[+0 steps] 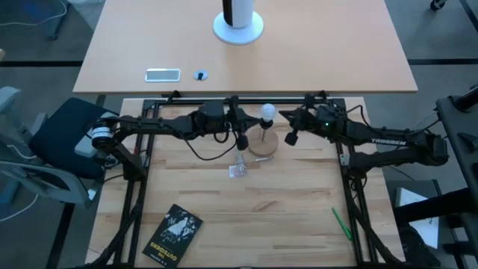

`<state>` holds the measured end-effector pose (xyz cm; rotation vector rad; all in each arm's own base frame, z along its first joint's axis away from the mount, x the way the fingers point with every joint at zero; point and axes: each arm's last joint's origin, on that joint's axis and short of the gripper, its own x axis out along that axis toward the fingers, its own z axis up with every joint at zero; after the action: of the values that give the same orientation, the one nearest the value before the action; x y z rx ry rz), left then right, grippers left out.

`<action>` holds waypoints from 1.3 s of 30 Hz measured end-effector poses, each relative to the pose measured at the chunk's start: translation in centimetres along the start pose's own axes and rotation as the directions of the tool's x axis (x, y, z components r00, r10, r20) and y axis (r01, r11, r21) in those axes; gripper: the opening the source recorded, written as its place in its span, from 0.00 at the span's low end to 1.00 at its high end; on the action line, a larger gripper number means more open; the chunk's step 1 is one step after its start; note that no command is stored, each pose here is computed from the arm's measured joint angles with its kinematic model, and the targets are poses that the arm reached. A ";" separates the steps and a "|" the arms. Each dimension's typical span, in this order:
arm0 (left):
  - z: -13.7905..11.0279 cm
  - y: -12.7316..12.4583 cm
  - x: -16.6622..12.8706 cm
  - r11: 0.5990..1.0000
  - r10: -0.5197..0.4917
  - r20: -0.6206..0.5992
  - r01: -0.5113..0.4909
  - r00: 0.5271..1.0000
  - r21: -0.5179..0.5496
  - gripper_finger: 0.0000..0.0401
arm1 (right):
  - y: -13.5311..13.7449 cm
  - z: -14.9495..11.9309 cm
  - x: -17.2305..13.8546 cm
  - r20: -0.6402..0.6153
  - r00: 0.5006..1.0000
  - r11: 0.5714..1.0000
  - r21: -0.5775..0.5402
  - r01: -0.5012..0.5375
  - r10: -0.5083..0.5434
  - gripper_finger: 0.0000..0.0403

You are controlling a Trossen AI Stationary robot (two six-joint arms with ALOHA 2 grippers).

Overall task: Screw lightbulb
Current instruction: Insert the lightbulb into the lamp

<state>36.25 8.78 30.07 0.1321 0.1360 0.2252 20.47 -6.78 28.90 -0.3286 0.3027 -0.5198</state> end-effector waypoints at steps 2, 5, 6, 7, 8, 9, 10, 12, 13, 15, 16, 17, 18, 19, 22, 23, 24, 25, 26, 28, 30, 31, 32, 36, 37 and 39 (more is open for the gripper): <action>0.1 0.2 0.0 0.999 0.033 0.009 -0.033 0.999 0.000 0.00 | -0.2 0.3 0.0 0.035 0.999 1.000 0.004 -0.004 0.003 0.00; -0.2 0.5 0.2 0.998 0.059 -0.002 -0.059 0.998 -0.001 0.00 | -0.1 0.5 0.1 0.068 0.997 0.999 0.002 -0.036 0.036 0.00; -0.3 0.6 0.2 0.998 0.062 -0.005 -0.062 0.998 -0.001 0.00 | -0.1 0.5 0.1 0.073 0.996 0.999 0.002 -0.047 0.046 0.00; -0.3 0.7 0.3 0.998 0.064 -0.006 -0.064 0.998 -0.001 0.00 | 0.0 0.5 0.1 0.075 0.995 0.998 0.002 -0.059 0.058 0.00; -0.4 0.7 0.3 0.998 0.066 -0.009 -0.066 0.998 -0.002 0.00 | 0.0 0.5 0.1 0.078 0.995 0.998 0.007 -0.066 0.065 0.00; -0.5 0.8 0.4 0.998 0.068 -0.009 -0.068 0.998 -0.003 0.00 | 0.0 0.5 0.0 0.079 0.994 0.997 0.011 -0.071 0.070 0.00; -0.6 0.8 0.5 0.998 0.068 -0.012 -0.068 0.998 -0.005 0.00 | 0.0 0.5 0.0 0.077 0.994 0.997 0.015 -0.073 0.072 0.00; -0.8 0.8 0.6 0.998 0.067 -0.016 -0.067 0.998 -0.009 0.00 | 0.2 0.5 0.0 0.077 0.993 0.996 0.023 -0.089 0.087 0.00; -0.8 0.8 0.6 0.998 0.068 -0.017 -0.069 0.998 -0.009 0.00 | 0.3 0.5 0.0 0.080 0.991 0.994 0.028 -0.108 0.105 0.00; -0.9 0.9 0.7 0.995 0.096 -0.021 -0.096 0.995 -0.010 0.00 | 0.6 0.6 -0.1 0.090 0.985 0.988 0.037 -0.152 0.148 0.00; -1.0 1.0 0.7 0.992 0.123 -0.029 -0.123 0.992 -0.012 0.00 | 0.7 0.6 -0.2 0.095 0.982 0.985 0.037 -0.169 0.165 0.00; -1.2 1.0 0.7 0.988 0.152 -0.049 -0.153 0.987 -0.019 0.00 | 0.8 0.6 -0.2 0.096 0.980 0.984 0.036 -0.177 0.172 0.00; -1.4 1.0 0.7 0.985 0.171 -0.074 -0.173 0.983 -0.027 0.00 | 0.9 0.5 -0.2 0.082 0.983 0.985 0.034 -0.170 0.167 0.00; -1.6 1.0 0.6 0.983 0.176 -0.096 -0.180 0.980 -0.036 0.00 | 0.9 0.4 -0.2 0.058 0.986 0.987 0.031 -0.157 0.155 0.00; -1.1 0.9 -0.1 0.983 0.163 -0.127 -0.172 0.978 -0.062 0.00 | 0.7 0.1 -0.2 0.014 0.996 0.995 0.029 -0.094 0.093 0.00; -0.9 0.8 -0.3 0.986 0.146 -0.128 -0.155 0.981 -0.066 0.00 | 0.6 0.0 -0.2 0.002 0.997 0.997 0.028 -0.074 0.074 0.00; -0.8 0.7 -0.4 0.989 0.122 -0.119 -0.131 0.985 -0.069 0.00 | 0.5 -0.1 -0.2 -0.005 0.998 0.998 0.021 -0.055 0.055 0.00; -0.7 0.5 -0.3 0.993 0.090 -0.104 -0.098 0.990 -0.068 0.00 | 0.4 -0.1 -0.1 -0.007 0.999 0.999 0.012 -0.039 0.039 0.00; -0.6 0.4 -0.3 0.996 0.056 -0.092 -0.061 0.994 -0.063 0.00 | 0.2 -0.1 0.0 -0.007 1.000 1.000 0.004 -0.031 0.031 0.00; -0.3 0.3 -0.2 0.999 0.020 -0.048 -0.022 0.999 -0.050 0.00 | 0.1 -0.1 0.4 0.008 1.000 1.000 0.000 -0.016 0.016 0.00; 0.0 0.3 -0.1 0.999 0.022 -0.006 -0.022 1.000 -0.042 0.00 | 0.0 0.0 0.6 0.024 1.000 1.000 -0.005 -0.010 0.010 0.00; 0.0 0.5 0.0 0.999 0.027 -0.004 -0.027 1.000 -0.041 0.00 | -0.1 0.1 0.7 0.033 0.999 1.000 -0.008 -0.013 0.013 0.00; -0.1 0.6 0.0 0.999 0.031 -0.008 -0.032 0.999 -0.042 0.00 | -0.1 0.1 0.7 0.047 0.999 1.000 -0.009 -0.023 0.023 0.00; -0.4 0.9 0.1 0.998 0.044 -0.019 -0.045 0.999 -0.043 0.00 | 0.0 0.2 1.0 0.066 0.997 0.999 -0.002 -0.047 0.047 0.00; -0.4 1.0 0.1 0.997 0.054 -0.020 -0.054 0.998 -0.046 0.00 | 0.0 0.2 1.0 0.065 0.997 0.999 -0.001 -0.048 0.048 0.00; -0.5 1.1 0.2 0.996 0.081 -0.028 -0.082 0.996 -0.045 0.00 | 0.1 0.2 1.0 0.067 0.996 0.998 0.006 -0.062 0.061 0.00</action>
<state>36.10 9.94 29.70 0.0887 0.1518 0.3115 21.39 -7.16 28.89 -0.3269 0.2451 -0.4485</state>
